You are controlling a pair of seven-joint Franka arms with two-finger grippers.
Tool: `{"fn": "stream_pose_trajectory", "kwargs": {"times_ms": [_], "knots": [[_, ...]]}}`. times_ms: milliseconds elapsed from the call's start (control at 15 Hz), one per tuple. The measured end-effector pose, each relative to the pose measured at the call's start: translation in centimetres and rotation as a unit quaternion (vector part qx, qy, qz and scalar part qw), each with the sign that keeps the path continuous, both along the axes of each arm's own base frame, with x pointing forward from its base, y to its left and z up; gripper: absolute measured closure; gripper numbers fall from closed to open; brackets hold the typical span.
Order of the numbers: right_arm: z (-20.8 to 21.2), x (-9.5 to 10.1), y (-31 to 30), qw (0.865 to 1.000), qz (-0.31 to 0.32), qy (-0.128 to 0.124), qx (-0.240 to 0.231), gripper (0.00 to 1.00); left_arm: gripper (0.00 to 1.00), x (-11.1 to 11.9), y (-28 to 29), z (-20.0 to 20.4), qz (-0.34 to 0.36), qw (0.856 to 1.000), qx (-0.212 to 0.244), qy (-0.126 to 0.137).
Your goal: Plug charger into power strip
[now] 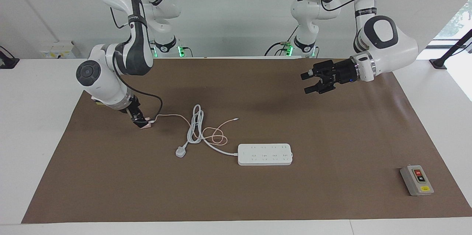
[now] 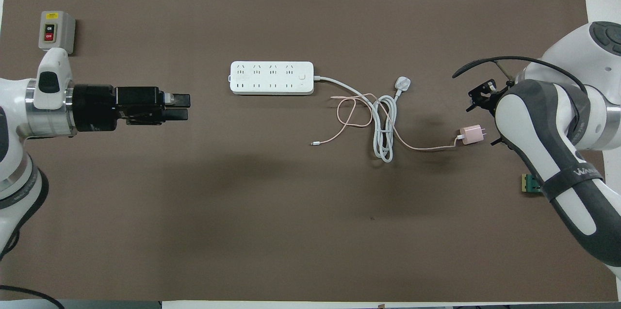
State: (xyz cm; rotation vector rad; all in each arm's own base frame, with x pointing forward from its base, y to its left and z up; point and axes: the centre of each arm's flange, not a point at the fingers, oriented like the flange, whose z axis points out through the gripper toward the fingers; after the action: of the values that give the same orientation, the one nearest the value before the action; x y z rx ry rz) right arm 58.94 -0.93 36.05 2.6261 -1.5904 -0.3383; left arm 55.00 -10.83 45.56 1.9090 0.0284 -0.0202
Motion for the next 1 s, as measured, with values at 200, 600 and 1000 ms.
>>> {"fn": "stream_pose_trajectory", "kwargs": {"times_ms": [200,600,1000], "knots": [[-1.8,0.2,-0.2,1.000,0.001,0.003,-0.005,0.00,0.00,0.2,-2.4,-5.3,0.003,0.998,-0.067,-0.008],[-3.4,0.0,-0.7,1.000,0.000,-0.005,-0.013,0.00,0.00,-0.1,-4.3,-13.1,-0.010,0.990,-0.141,-0.012],[-4.6,-0.2,-0.8,0.999,0.006,-0.030,-0.027,0.00,0.00,-0.6,-6.0,-12.9,0.000,0.985,-0.170,-0.006]]}}
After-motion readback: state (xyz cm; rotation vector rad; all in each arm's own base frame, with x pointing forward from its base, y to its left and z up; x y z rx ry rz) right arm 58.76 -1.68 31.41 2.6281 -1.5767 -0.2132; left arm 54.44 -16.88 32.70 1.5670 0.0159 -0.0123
